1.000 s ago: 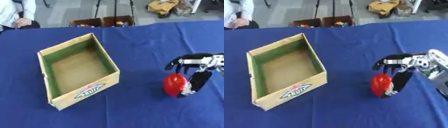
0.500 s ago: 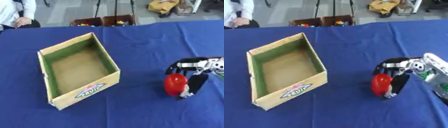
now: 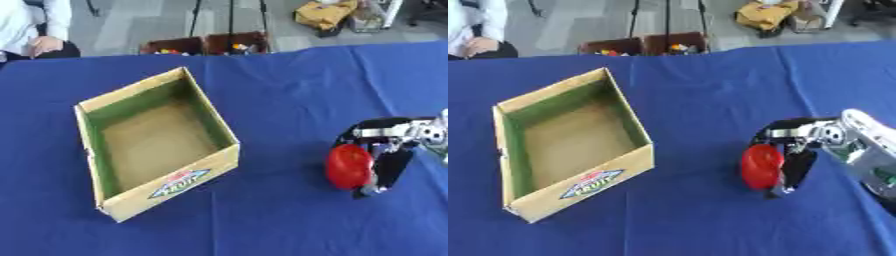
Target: Pick up objects on the table and place them in the box.
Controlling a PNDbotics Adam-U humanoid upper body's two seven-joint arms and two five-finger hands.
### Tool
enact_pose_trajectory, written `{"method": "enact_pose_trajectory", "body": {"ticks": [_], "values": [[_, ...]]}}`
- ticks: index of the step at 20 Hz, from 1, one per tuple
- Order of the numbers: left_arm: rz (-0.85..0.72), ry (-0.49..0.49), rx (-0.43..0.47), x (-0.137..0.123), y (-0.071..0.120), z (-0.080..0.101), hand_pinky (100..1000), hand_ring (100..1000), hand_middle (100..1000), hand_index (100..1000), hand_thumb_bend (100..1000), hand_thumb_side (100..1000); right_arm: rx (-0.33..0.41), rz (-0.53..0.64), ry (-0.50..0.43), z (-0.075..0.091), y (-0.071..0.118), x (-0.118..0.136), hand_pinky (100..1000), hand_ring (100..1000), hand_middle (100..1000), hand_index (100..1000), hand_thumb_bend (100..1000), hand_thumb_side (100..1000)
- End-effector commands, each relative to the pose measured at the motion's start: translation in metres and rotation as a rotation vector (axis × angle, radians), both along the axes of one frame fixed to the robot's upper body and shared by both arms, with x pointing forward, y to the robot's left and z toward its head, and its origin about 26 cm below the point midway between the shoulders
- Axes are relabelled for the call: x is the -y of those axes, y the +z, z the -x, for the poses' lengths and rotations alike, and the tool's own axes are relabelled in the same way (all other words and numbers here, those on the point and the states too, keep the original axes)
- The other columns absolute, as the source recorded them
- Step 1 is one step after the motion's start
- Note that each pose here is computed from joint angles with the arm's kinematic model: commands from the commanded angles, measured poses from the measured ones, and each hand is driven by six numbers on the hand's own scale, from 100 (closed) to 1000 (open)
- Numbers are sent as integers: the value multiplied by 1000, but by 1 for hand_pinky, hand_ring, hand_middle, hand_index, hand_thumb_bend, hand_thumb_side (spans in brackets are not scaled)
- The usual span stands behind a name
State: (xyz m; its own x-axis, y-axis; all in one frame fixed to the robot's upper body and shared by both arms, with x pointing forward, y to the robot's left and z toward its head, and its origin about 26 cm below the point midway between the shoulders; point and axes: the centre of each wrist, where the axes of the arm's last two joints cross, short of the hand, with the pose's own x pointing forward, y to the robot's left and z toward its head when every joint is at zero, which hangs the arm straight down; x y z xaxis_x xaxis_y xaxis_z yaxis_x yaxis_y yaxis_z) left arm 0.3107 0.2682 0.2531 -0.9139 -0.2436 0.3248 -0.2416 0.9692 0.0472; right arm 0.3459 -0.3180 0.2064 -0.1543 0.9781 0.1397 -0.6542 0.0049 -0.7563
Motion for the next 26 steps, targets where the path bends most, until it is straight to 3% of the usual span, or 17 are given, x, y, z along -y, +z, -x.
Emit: {"method": "enact_pose_trajectory", "body": {"ticks": [1, 11, 17, 21, 26], "values": [[-6, 0, 24, 0, 8, 3, 633, 859, 820, 879, 100, 956, -20, -15, -24, 2, 9, 0, 586, 753, 823, 861, 580, 131], [-3, 4, 21, 0, 8, 3, 631, 859, 819, 879, 100, 954, -13, -66, -47, 6, 16, -5, 515, 696, 768, 820, 576, 159], [-1, 7, 17, 0, 8, 3, 631, 859, 819, 877, 100, 953, -17, -73, -64, 5, 14, -4, 475, 661, 726, 786, 543, 105], [-1, 6, 16, 0, 8, 3, 629, 860, 818, 875, 100, 952, 5, -69, -83, 4, 14, -3, 421, 626, 673, 758, 487, 100], [0, 6, 15, 0, 8, 3, 631, 868, 818, 873, 100, 951, 42, -82, -117, 4, 13, -2, 373, 593, 650, 738, 316, 100]]}}
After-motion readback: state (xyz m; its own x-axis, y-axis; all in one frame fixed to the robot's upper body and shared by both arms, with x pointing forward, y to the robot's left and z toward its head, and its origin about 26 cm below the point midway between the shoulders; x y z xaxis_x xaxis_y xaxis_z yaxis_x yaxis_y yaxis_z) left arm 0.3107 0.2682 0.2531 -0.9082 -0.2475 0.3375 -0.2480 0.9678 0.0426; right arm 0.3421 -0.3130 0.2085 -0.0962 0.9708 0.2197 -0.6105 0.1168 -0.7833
